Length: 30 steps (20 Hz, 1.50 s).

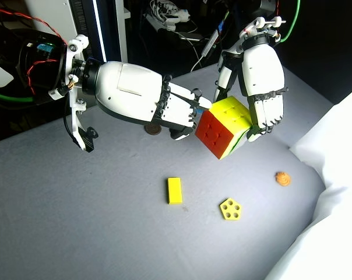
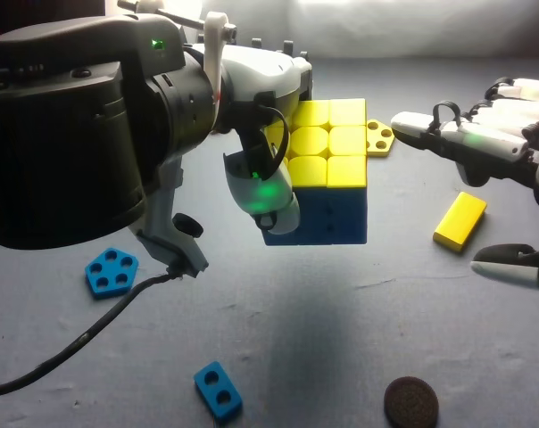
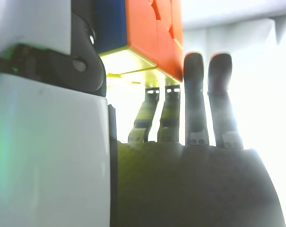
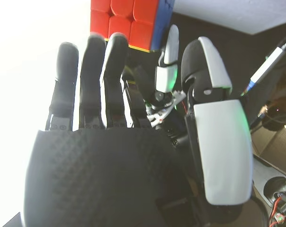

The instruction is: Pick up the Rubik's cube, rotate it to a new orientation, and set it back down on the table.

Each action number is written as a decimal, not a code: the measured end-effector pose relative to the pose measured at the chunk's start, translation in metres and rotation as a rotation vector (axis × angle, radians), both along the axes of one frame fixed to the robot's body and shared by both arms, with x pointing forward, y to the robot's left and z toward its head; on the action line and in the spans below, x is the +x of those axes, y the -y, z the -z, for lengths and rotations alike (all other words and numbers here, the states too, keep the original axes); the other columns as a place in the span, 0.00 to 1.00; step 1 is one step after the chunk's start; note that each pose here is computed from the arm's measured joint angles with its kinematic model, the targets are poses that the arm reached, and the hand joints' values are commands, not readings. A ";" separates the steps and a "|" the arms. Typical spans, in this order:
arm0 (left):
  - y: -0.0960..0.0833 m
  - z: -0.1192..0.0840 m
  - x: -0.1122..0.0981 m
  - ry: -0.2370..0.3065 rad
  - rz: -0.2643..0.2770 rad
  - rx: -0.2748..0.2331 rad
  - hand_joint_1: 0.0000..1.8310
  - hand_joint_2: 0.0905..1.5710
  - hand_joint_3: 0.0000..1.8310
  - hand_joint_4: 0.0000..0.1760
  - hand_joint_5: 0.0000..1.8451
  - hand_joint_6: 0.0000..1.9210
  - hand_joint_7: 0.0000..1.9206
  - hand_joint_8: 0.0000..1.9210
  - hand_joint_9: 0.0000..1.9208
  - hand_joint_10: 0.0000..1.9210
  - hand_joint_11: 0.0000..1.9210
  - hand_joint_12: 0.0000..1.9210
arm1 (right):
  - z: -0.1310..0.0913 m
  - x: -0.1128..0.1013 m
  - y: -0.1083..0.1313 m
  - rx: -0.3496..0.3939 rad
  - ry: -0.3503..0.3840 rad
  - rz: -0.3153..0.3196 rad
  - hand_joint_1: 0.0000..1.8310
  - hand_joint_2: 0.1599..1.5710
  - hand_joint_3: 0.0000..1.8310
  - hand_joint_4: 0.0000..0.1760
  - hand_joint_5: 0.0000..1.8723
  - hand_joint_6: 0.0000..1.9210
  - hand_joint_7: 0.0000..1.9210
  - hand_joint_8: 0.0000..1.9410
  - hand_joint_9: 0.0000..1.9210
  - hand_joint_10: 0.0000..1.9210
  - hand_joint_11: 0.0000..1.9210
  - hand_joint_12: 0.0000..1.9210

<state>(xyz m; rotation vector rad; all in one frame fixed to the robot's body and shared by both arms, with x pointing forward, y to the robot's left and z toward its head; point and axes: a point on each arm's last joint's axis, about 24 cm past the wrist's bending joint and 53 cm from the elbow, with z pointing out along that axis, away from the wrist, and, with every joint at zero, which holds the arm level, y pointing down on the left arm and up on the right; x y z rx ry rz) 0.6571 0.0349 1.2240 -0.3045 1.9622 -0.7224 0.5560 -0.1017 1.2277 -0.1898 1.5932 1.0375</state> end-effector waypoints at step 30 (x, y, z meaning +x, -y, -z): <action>-0.005 -0.001 0.009 0.007 -0.017 0.003 0.69 0.66 0.00 0.00 0.04 0.88 0.00 0.91 0.04 0.94 0.07 0.95 | 0.018 0.006 -0.030 -0.048 0.024 0.007 0.38 0.75 0.00 0.00 0.01 0.00 0.13 0.77 0.15 0.98 0.09 1.00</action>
